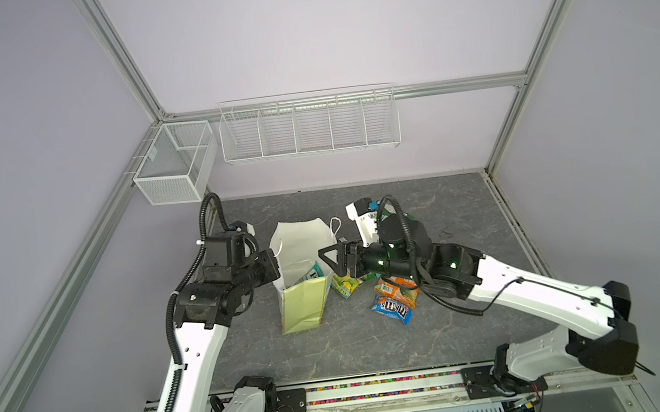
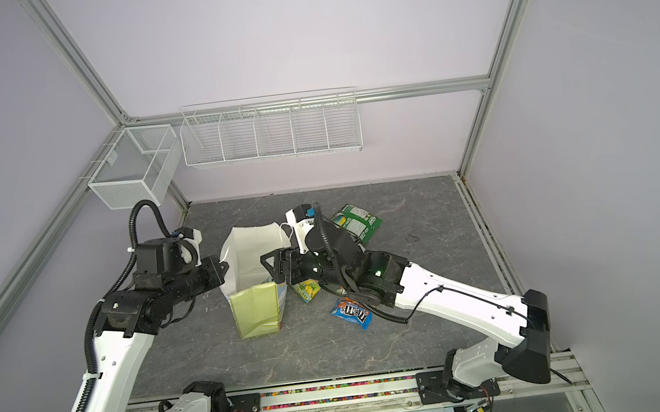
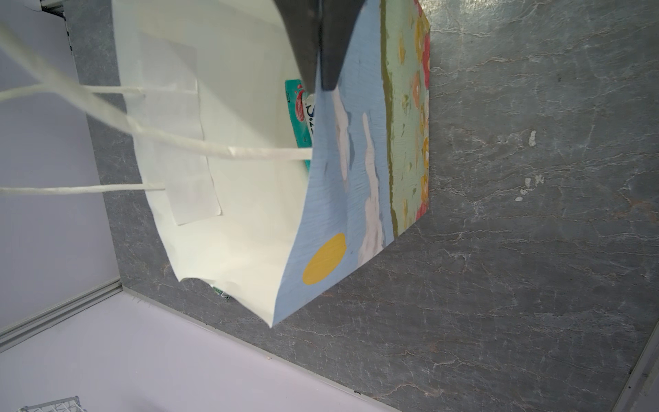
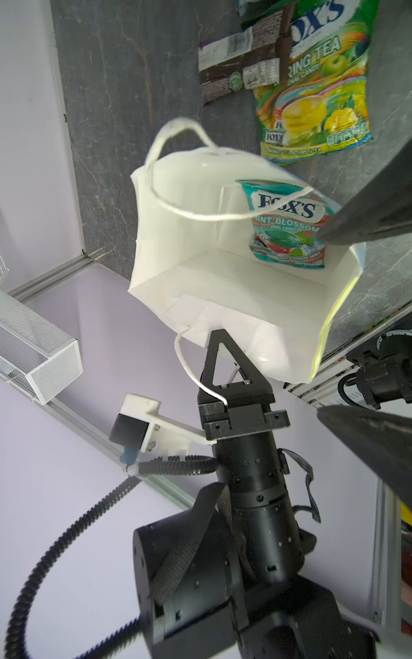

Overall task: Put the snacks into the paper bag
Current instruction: 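Lower the teal candy bag into the paper bag and open the right gripper, then withdraw the right gripper from the paper bag toward the blue M&M's bag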

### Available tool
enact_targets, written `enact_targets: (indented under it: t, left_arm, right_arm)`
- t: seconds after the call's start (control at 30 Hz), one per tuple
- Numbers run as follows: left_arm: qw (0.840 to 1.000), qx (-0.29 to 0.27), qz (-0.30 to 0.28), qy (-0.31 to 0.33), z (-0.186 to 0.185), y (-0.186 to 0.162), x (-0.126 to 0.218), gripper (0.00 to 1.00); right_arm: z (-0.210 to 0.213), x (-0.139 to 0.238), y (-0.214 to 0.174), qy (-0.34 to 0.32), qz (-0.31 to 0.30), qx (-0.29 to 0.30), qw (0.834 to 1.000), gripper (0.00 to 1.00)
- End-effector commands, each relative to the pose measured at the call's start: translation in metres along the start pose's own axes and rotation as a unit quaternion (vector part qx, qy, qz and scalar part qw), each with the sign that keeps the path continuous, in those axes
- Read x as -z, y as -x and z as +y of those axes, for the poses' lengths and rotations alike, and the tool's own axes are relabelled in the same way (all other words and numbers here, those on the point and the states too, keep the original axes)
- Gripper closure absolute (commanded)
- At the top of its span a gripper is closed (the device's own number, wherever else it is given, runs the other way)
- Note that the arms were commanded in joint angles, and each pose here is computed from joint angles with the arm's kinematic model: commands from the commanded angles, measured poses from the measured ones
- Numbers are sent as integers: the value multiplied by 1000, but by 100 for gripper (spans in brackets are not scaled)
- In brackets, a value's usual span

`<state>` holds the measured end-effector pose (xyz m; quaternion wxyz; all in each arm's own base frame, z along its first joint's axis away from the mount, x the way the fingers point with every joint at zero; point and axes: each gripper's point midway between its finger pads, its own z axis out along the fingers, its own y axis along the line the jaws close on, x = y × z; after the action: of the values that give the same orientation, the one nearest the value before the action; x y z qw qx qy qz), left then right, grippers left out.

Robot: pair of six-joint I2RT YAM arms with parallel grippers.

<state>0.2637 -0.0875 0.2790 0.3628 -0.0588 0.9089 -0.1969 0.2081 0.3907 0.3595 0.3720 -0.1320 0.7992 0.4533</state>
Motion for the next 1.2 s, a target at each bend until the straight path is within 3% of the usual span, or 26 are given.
enact_targets:
  t: [0.0,0.5,0.83,1.17]
  left_arm:
    - [1000,2,5,-11,-2,-6,-1,100]
    - [999,11,-9,-45,-13,-5,6,100]
    - [998,37,-12,-51,-11,-11,3,100]
    - [994,67,-22,-78,-21,-6,8,100]
  right_arm:
    - [-20,28,-4,-37,-4,6,999,20]
    - [-125,112,-59,-166,-3,-32,986,2]
    - [-168,101,-117,-176,79,-69,979,2]
    - [-177,84,-165,-113,139,-125,976,3]
